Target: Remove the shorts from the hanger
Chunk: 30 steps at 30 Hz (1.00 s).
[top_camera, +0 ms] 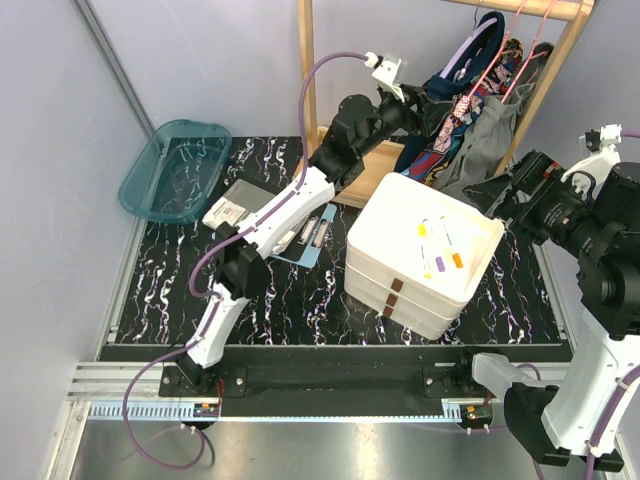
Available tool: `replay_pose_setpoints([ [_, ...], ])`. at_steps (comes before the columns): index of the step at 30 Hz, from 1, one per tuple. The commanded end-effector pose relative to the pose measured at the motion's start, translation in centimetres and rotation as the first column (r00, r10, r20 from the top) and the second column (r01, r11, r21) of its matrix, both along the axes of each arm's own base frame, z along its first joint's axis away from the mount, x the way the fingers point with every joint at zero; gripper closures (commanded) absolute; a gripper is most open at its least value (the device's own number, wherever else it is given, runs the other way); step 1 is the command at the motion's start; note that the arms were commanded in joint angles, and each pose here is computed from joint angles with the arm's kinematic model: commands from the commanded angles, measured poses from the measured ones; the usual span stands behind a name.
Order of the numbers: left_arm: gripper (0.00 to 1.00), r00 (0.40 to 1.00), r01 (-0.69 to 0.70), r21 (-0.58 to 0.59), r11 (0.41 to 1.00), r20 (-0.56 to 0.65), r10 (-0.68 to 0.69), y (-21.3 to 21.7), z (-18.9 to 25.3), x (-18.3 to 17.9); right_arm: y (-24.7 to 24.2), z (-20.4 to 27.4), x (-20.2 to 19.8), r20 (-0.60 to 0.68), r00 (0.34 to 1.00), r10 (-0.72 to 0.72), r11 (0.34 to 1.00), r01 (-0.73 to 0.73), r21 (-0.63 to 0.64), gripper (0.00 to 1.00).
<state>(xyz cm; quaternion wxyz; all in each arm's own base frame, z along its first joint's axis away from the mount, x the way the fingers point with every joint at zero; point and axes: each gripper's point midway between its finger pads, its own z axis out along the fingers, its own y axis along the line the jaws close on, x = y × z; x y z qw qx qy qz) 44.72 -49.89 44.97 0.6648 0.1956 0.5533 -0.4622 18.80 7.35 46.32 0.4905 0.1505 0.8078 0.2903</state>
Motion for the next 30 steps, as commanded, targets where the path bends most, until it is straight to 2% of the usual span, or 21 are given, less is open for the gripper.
replay_pose_setpoints([
  [1, 0.32, 0.991, -0.082, -0.117, 0.99, 0.098, 0.093, 1.0, 3.6, 1.3, 0.1, -1.5, -1.6, -0.086, 0.996, 0.023, 0.999, -0.025, -0.023, 0.0],
  [4, 0.46, 0.987, -0.104, -0.143, 0.984, 0.107, 0.12, 1.1, 3.8, 1.8, 0.1, -1.4, -1.8, -0.082, 0.996, 0.026, 0.999, -0.028, -0.033, 0.0],
  [5, 0.55, 0.985, -0.113, -0.145, 0.983, 0.11, 0.129, 1.2, 3.8, 2.0, 0.0, -1.4, -1.7, -0.085, 0.996, 0.025, 0.999, -0.029, -0.036, 0.0],
  [8, 0.66, 0.983, -0.123, -0.154, 0.98, 0.114, 0.141, 1.2, 3.6, 2.4, -0.1, -1.1, -2.0, -0.074, 0.997, 0.022, 0.998, -0.025, -0.049, 0.0],
  [10, 0.86, 0.982, -0.125, -0.159, 0.979, 0.122, 0.145, 1.2, 3.9, 2.4, -0.3, -0.9, -2.0, -0.067, 0.998, 0.014, 0.998, -0.018, -0.063, 0.0],
  [12, 1.0, 0.98, -0.138, -0.152, 0.979, 0.122, 0.157, 1.5, 4.2, 2.4, -0.4, -0.7, -2.1, -0.062, 0.998, 0.012, 0.998, -0.016, -0.066, 0.0],
  [20, 1.0, 0.974, -0.133, -0.147, 0.98, 0.165, 0.157, 5.2, 9.0, 0.9, -0.2, -1.2, -1.6, -0.08, 0.997, 0.014, 0.999, -0.018, -0.046, 0.0],
  [24, 1.0, 0.98, -0.096, -0.214, 0.972, 0.153, 0.13, 8.7, 13.0, -0.3, -0.1, -1.4, -1.2, -0.074, 0.997, 0.021, 0.999, -0.023, -0.038, 0.0],
  [30, 1.0, 0.989, -0.027, -0.285, 0.958, 0.13, 0.067, 12.9, 16.5, -1.2, -0.6, -2.0, -0.4, -0.079, 0.997, 0.003, 0.998, -0.007, -0.059, 0.0],
])
